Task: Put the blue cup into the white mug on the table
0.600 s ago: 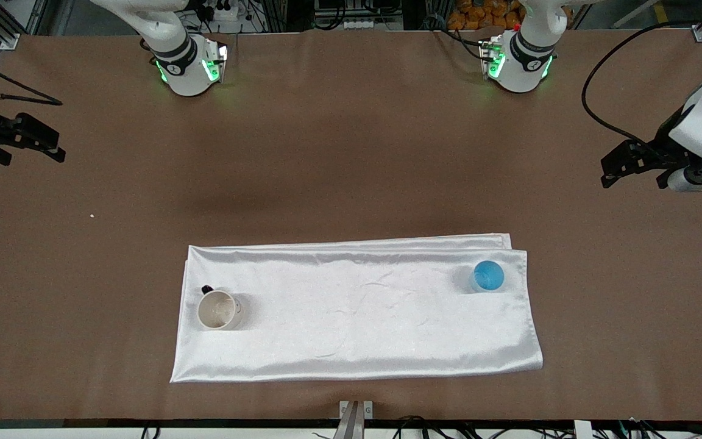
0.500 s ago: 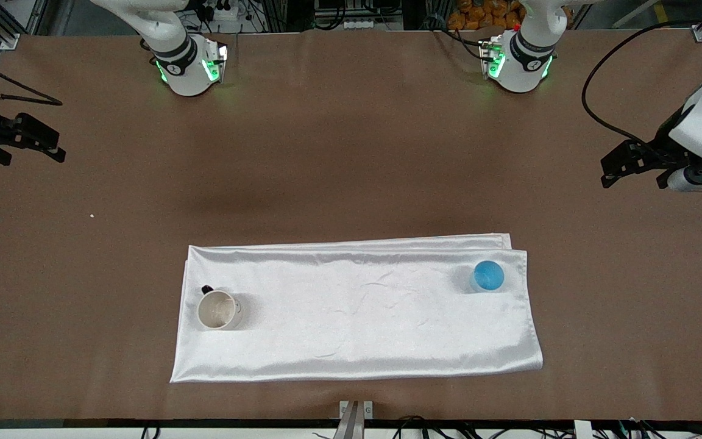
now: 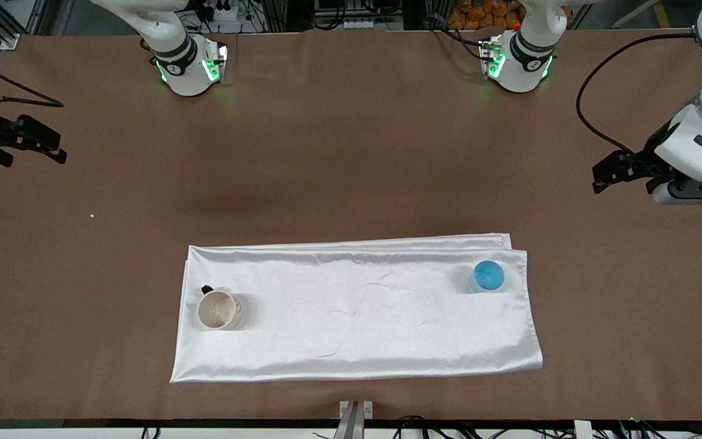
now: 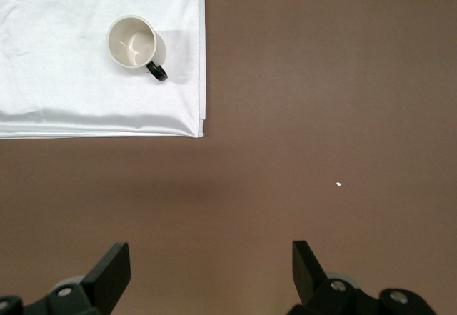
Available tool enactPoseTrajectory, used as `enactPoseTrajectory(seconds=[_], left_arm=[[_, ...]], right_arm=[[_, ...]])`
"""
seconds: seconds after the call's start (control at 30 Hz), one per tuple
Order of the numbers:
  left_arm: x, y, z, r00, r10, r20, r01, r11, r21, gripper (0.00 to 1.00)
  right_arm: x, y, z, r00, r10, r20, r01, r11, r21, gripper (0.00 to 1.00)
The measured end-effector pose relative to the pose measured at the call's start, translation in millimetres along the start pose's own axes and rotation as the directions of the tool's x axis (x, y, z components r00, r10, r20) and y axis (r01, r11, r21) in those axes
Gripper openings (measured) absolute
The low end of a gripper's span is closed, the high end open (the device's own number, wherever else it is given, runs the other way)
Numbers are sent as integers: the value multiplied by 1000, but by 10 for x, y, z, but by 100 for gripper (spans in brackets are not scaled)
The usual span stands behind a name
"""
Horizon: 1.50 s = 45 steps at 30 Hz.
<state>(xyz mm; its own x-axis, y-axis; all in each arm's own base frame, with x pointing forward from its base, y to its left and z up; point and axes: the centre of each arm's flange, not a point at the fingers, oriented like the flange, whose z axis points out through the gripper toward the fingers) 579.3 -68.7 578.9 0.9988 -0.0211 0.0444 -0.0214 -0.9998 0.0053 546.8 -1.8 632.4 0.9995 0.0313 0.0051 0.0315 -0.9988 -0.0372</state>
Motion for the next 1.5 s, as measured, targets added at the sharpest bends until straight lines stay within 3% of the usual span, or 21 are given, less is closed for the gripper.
enactPoseTrajectory(seconds=[0.33,0.6,0.83,1.1,1.5], left_arm=[[277,199,733,998,35,61,-34,999,-22,100],[482,347,1391,995,53,84,-49,998,-42,100],[603,514,1945,995,-2,95,7,999,-54,100],[696,747,2589,995,-45,90,51,996,-71,100],[723,796,3070,992,-79,98,86,994,-74,100]], right_arm=[[297,-194,498,998,-45,53,44,999,10,100],[716,-650,1240,980,-191,58,189,982,26,100],[1027,-927,2012,942,-331,56,330,944,28,100],[1276,-1045,2857,873,-486,52,486,874,6,100],[1465,-1042,3268,831,-556,25,556,831,4,100]])
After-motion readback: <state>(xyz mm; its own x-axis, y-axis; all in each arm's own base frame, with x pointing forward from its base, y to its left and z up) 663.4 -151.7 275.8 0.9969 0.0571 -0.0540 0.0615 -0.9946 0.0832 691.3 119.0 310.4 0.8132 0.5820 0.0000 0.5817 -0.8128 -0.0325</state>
